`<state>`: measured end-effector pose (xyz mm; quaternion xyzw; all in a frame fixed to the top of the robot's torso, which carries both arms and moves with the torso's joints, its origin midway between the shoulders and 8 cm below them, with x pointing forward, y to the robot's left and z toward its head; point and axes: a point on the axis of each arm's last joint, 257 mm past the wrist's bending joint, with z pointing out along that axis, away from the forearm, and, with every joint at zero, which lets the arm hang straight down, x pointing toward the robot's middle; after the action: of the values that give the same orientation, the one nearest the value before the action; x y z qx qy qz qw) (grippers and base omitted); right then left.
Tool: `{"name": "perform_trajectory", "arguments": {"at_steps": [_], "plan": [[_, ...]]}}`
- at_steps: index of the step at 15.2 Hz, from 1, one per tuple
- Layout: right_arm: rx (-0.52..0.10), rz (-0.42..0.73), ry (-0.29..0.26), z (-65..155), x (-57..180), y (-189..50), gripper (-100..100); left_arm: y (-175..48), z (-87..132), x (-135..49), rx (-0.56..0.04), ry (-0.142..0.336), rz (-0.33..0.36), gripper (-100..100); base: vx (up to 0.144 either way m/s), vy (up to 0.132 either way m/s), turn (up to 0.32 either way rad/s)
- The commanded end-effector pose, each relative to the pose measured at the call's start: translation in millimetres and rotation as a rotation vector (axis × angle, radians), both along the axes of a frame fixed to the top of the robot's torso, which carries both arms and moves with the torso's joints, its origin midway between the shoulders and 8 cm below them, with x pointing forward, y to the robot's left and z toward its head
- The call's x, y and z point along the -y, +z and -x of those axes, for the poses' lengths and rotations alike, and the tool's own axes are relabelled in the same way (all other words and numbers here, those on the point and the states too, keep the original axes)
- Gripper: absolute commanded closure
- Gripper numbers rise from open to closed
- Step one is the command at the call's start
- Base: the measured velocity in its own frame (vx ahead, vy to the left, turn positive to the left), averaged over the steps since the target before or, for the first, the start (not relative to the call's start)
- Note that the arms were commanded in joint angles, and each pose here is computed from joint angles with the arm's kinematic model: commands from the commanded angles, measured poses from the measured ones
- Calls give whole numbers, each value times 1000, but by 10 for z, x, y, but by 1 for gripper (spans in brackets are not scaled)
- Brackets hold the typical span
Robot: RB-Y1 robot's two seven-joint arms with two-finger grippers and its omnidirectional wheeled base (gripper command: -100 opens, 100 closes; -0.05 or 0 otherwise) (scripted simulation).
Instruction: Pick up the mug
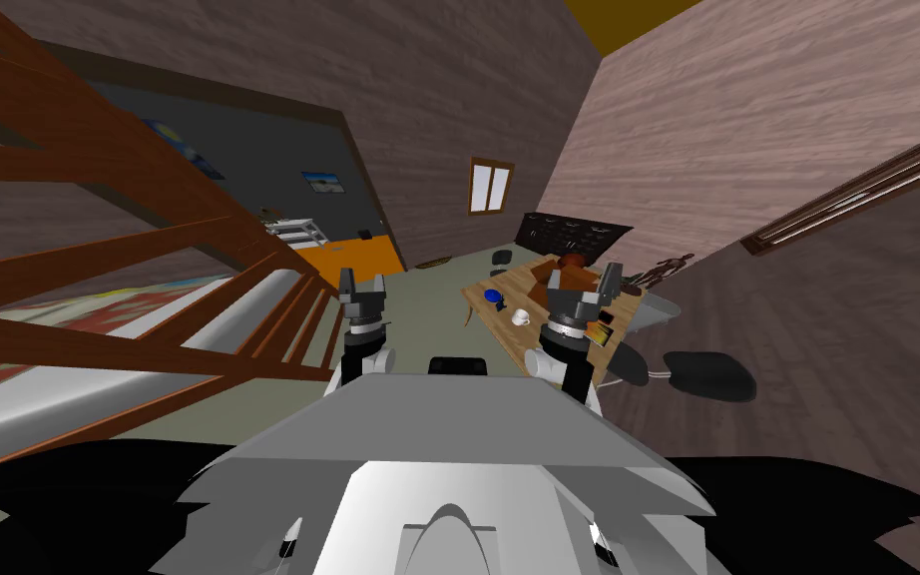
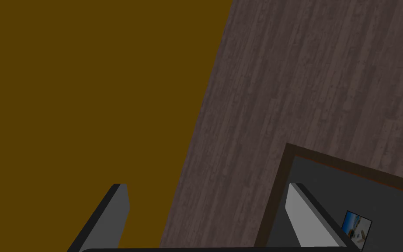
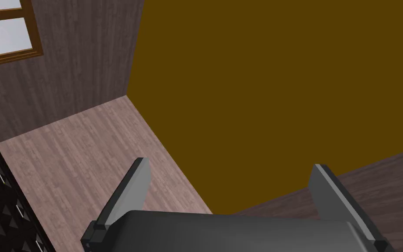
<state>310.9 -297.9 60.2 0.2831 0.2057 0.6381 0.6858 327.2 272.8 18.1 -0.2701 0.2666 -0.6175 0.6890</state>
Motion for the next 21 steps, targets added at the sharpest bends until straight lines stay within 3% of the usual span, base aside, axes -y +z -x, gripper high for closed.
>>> {"name": "perform_trajectory", "arguments": {"at_steps": [1, 4, 5, 7, 9, 16, 21], "plan": [[-23, 14, 21, -52, -12, -43, -100, 0, 0, 0, 0, 0, 0, 0, -2, 18, 15], [-107, 19, 71, -231, 25, -228, -100, 0, 0, 0, 0, 0, 0, 0, 9, 50, 34], [-107, 19, 71, -231, 25, -228, -100, 0, 0, 0, 0, 0, 0, 0, 20, 55, 22], [-180, 4, 101, -380, 112, -410, -100, 0, 0, 0, 0, 0, 0, 0, 37, 44, 32], [-189, -3, 104, -394, 117, -428, -100, 0, 0, 0, 0, 0, 0, 0, 38, 33, 20], [-376, -98, 137, -715, 475, -940, -100, 0, 0, 0, 0, 0, 0, 0, 39, 33, 32], [-449, -163, 146, -812, 621, -1155, -100, 0, 0, 0, 0, 0, 0, 0, 37, 27, 22]]}}
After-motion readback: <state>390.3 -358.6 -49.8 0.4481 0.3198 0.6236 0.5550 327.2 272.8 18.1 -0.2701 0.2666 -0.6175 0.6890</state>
